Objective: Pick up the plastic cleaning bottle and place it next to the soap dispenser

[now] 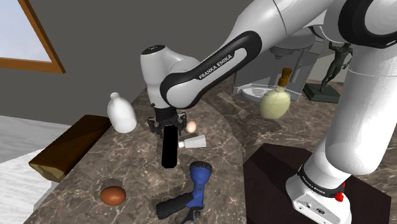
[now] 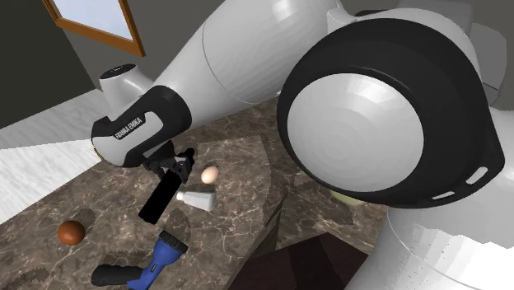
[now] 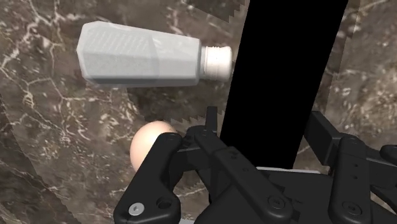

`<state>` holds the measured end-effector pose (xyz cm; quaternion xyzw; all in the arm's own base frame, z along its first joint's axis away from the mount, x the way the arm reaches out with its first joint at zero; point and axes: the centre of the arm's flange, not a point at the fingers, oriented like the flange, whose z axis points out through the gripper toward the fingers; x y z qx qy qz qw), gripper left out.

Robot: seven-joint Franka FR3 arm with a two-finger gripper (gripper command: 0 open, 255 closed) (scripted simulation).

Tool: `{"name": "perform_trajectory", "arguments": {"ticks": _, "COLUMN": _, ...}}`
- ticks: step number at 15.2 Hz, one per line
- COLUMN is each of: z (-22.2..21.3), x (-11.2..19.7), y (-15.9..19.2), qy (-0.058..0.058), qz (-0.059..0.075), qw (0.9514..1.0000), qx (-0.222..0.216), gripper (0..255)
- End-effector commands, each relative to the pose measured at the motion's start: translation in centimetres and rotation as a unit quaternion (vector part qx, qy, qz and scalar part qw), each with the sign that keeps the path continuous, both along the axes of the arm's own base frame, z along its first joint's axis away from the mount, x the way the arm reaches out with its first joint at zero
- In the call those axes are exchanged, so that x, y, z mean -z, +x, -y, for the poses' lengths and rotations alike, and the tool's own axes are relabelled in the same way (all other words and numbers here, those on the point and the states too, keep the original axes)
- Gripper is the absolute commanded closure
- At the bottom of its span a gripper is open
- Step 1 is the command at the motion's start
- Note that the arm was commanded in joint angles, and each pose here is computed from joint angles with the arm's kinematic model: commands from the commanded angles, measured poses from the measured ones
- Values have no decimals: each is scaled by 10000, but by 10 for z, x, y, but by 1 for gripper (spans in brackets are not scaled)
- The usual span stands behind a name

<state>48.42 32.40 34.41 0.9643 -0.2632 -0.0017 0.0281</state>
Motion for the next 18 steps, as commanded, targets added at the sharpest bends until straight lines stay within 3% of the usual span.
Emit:
{"name": "perform_trajectory", "arguments": {"ticks": 1, "z": 0, "x": -10, "y": 1, "qy": 1, "qz": 0, "qw": 10000, "qx": 0, "gripper": 255}}
{"name": "perform_trajectory", "arguments": {"ticks": 18, "z": 0, "x": -100, "y": 1, "qy": 1, "qz": 0, "qw": 10000, "qx": 0, "gripper": 255}}
